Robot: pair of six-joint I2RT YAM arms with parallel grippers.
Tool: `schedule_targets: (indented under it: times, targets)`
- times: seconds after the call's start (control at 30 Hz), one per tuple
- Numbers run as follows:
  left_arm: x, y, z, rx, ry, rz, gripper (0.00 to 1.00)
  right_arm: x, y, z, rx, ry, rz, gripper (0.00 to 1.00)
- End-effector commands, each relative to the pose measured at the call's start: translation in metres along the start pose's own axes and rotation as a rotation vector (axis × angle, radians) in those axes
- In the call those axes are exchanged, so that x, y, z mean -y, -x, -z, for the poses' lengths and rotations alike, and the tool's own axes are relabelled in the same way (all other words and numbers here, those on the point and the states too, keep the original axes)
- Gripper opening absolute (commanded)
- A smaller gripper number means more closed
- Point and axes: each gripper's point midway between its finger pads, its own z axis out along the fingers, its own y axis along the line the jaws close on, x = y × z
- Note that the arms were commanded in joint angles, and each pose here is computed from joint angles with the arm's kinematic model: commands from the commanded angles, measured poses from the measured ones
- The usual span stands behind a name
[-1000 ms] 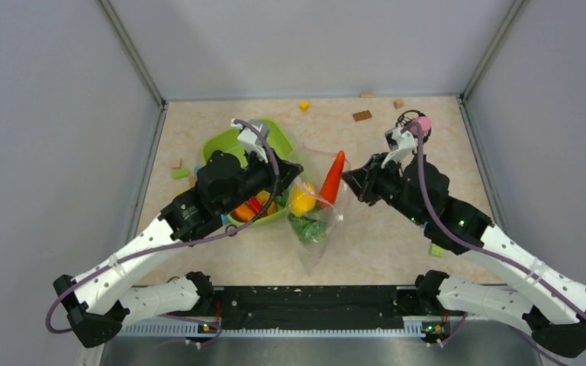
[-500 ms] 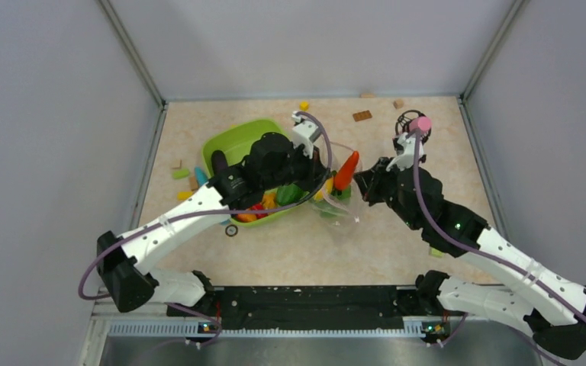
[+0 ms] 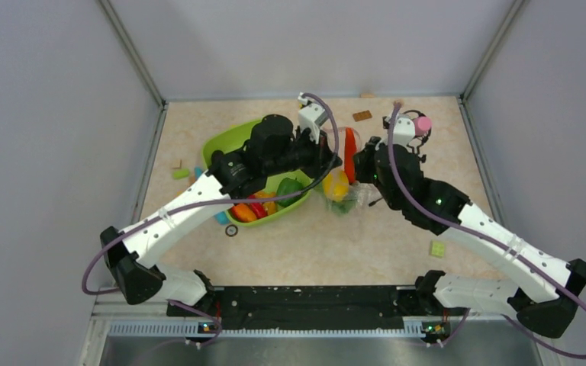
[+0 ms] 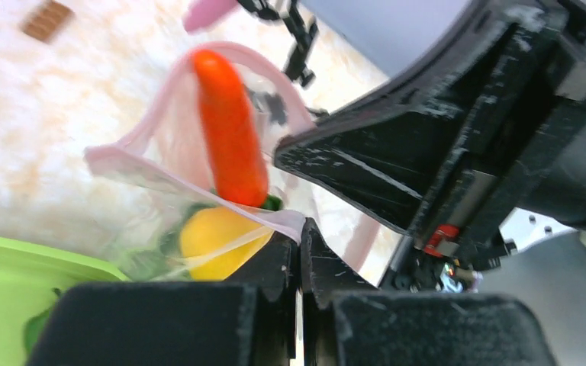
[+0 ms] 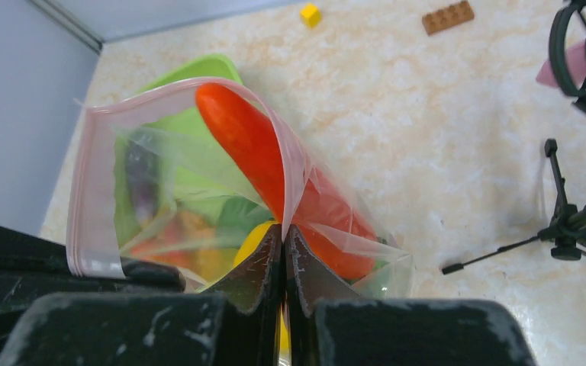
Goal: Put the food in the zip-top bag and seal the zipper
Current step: Adjust the zipper food storage bag at the center of the board.
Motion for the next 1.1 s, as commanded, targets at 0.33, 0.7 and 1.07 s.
schedule_targets:
  times: [0.33, 0.7, 1.07]
  targets:
    - [-0.055, 0.087, 0.012, 0.135, 0.162, -0.180, 0.00, -0.030, 0.004, 0.041, -0.063, 0.273, 0.005, 0.00]
    - [-0.049, 0.041, -0.006, 0.001, -0.155, -0.212, 0.00, 0.001, 0.010, 0.047, 0.043, 0.174, -0.203, 0.00]
    - [-0.020, 0.040, 0.016, 0.004, -0.269, -0.198, 0.00, -0.020, 0.043, 0.049, 0.124, 0.240, -0.192, 0.00]
